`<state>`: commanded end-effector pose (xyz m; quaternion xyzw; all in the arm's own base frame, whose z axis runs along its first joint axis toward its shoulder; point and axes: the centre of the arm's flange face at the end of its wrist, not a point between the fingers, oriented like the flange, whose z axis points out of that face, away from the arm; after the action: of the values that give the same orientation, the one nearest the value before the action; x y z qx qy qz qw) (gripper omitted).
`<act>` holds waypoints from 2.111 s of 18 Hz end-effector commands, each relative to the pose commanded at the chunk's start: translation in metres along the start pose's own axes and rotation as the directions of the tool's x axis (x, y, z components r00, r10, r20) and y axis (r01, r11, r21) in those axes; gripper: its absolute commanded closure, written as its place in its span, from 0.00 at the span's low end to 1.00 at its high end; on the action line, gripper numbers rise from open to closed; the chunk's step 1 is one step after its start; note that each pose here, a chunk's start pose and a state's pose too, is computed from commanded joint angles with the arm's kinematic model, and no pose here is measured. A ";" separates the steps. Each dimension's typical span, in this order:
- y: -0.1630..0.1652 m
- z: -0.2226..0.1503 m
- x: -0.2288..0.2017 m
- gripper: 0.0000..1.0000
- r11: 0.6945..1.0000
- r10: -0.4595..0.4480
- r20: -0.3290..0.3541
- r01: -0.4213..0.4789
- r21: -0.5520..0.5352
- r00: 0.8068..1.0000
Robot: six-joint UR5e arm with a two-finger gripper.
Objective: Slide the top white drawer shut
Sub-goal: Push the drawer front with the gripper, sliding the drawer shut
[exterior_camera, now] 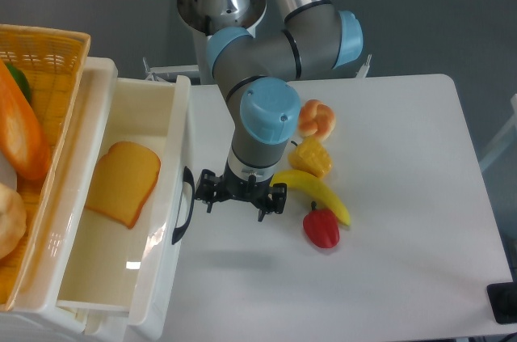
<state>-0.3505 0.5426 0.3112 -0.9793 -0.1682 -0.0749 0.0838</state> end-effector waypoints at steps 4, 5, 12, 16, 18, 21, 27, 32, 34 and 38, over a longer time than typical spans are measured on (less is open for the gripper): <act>-0.001 -0.001 0.005 0.00 1.000 0.004 -0.012 -0.004 0.005 1.000; -0.001 0.000 0.008 0.00 1.000 0.010 -0.013 -0.010 0.002 1.000; -0.004 -0.002 0.028 0.00 0.999 0.038 -0.021 -0.037 0.010 0.999; -0.006 -0.001 0.042 0.00 0.998 0.063 -0.022 -0.063 0.007 0.998; -0.007 0.000 0.049 0.00 0.997 0.076 -0.023 -0.075 0.007 0.997; -0.009 0.002 0.062 0.00 0.995 0.099 -0.024 -0.099 0.005 0.995; -0.011 0.004 0.077 0.00 0.992 0.125 -0.026 -0.124 0.004 0.992; -0.012 0.005 0.084 0.00 0.991 0.137 -0.027 -0.137 0.005 0.990; -0.012 0.005 0.084 0.00 0.991 0.137 -0.027 -0.137 0.005 0.990; -0.012 0.005 0.086 0.00 0.990 0.140 -0.027 -0.140 0.004 0.990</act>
<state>-0.2737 0.5824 0.3228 -0.9875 -0.0980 -0.0820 0.0924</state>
